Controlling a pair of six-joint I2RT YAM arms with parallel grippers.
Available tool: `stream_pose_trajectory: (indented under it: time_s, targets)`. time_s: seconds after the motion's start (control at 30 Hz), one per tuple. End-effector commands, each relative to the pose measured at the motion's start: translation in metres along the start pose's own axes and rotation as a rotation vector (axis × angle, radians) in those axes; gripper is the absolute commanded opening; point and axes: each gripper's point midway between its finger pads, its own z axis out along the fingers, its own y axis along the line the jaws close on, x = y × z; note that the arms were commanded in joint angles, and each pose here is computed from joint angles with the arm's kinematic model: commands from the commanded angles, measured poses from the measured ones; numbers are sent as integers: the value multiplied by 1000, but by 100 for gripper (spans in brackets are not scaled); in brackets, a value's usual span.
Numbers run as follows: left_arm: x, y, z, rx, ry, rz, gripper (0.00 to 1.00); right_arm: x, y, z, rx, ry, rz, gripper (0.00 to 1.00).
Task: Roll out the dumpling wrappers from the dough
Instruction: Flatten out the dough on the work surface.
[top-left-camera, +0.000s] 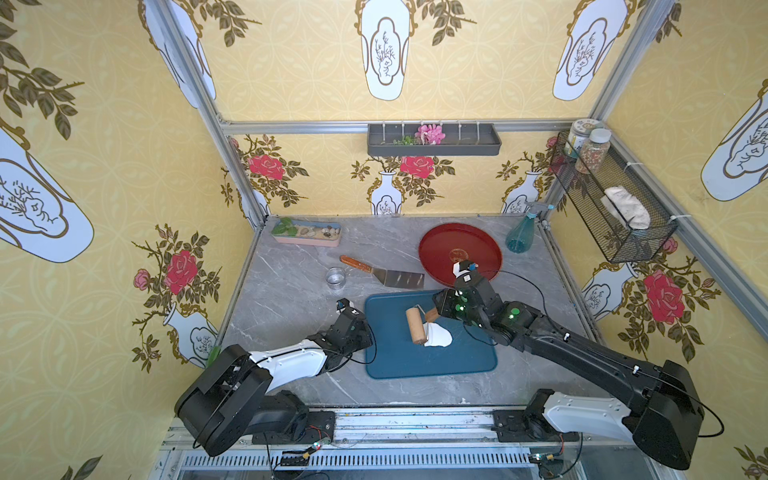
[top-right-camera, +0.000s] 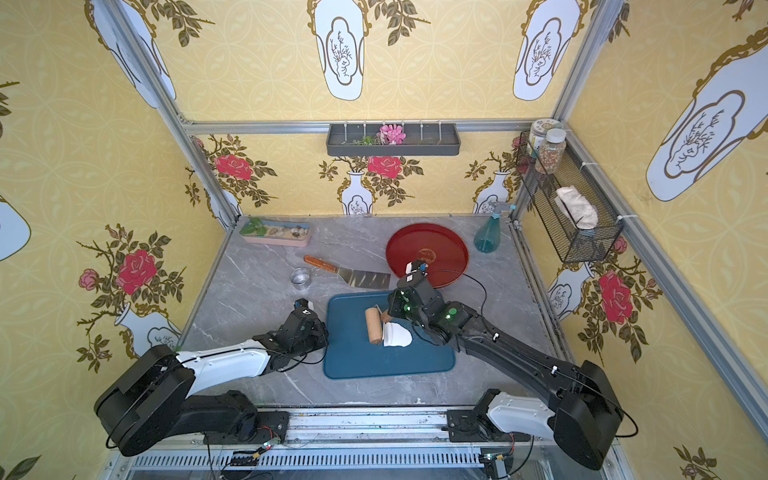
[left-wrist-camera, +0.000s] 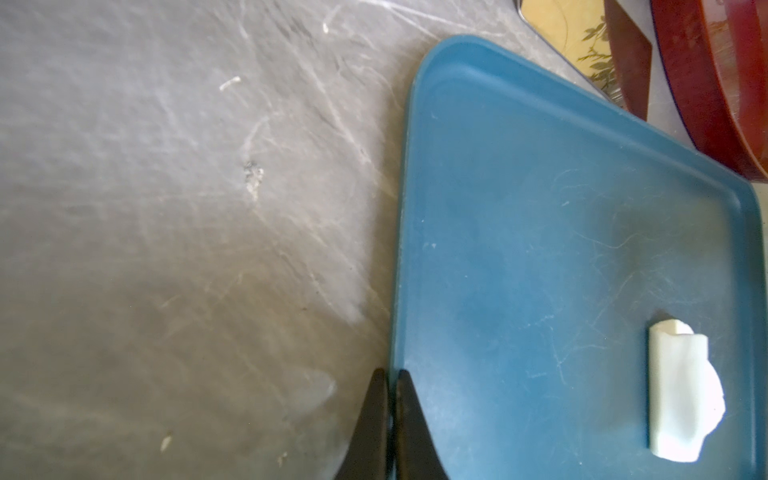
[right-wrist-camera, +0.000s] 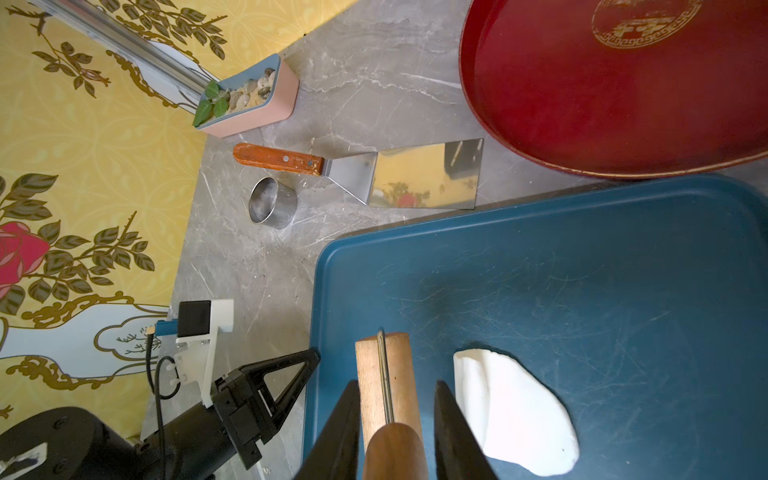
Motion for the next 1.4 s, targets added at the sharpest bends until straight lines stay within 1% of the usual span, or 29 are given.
stream_pose_trajectory:
  time_s: [0.0, 0.33, 0.53, 0.67, 0.8, 1.1, 1.27, 1.37]
  targets:
    - [13, 22, 0, -88, 44, -24, 0, -1, -14, 2, 46, -2, 2, 0]
    - [14, 22, 1, -88, 45, -25, 0, 25, -71, 8, 196, 68, 41, 0]
    - [13, 23, 0, -92, 40, -26, 0, 43, -100, 0, 306, 123, 33, 0]
    - [12, 22, 1, -92, 41, -26, 0, 46, -110, -8, 342, 132, 30, 0]
    - [13, 22, 1, -91, 42, -26, 0, 48, -114, -11, 347, 138, 26, 0]
    - [12, 20, 2, -90, 46, -22, 0, 60, -104, 5, 315, 190, -1, 0]
    - [12, 19, 2, -86, 50, -17, 0, 49, -97, 0, 309, 150, -13, 0]
    - [11, 18, 2, -85, 50, -15, 0, 45, -91, -1, 325, 149, -53, 0]
